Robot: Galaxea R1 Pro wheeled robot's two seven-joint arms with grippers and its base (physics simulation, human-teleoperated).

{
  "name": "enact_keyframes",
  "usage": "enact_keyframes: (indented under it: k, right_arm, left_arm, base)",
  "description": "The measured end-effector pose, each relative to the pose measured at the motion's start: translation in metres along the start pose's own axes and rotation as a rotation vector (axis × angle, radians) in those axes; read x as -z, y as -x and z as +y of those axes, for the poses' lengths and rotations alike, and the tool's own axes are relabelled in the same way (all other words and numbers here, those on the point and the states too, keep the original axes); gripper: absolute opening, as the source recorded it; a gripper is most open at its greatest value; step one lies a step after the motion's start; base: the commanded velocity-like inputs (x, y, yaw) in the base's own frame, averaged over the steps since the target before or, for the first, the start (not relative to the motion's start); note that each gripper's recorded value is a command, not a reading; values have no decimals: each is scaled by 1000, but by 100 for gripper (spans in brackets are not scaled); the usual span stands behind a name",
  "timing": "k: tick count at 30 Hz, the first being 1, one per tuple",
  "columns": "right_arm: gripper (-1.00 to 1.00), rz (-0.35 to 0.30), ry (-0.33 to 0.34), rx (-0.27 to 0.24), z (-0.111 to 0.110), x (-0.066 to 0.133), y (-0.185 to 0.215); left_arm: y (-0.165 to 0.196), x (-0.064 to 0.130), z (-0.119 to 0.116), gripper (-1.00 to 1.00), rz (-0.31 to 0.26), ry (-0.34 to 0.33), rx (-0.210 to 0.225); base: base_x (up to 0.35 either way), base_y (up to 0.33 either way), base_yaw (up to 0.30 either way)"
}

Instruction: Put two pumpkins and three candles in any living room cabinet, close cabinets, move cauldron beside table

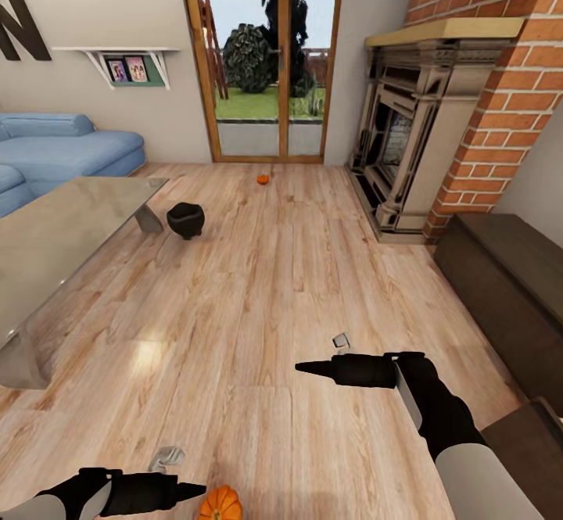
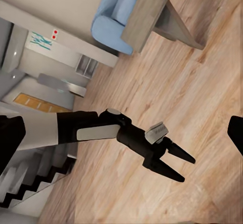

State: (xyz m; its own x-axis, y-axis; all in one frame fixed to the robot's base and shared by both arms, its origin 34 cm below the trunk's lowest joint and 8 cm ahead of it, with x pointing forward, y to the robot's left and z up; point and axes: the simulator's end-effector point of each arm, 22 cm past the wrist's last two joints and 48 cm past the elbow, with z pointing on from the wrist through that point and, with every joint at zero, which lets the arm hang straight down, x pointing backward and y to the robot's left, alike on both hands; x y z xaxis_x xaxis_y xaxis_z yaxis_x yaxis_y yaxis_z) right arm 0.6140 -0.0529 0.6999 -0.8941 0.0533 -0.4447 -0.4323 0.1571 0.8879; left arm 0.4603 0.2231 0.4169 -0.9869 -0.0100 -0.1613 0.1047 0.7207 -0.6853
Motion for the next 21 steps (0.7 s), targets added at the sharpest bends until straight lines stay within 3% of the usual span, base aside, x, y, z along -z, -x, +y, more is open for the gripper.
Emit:
enact_keyframes:
  k: [21]
  right_arm:
    - [100,-2,2,2,-34,-4,-24]
  left_arm:
    - [-13,-32,25,100,-1,-7,3]
  base:
    - [0,0,0]
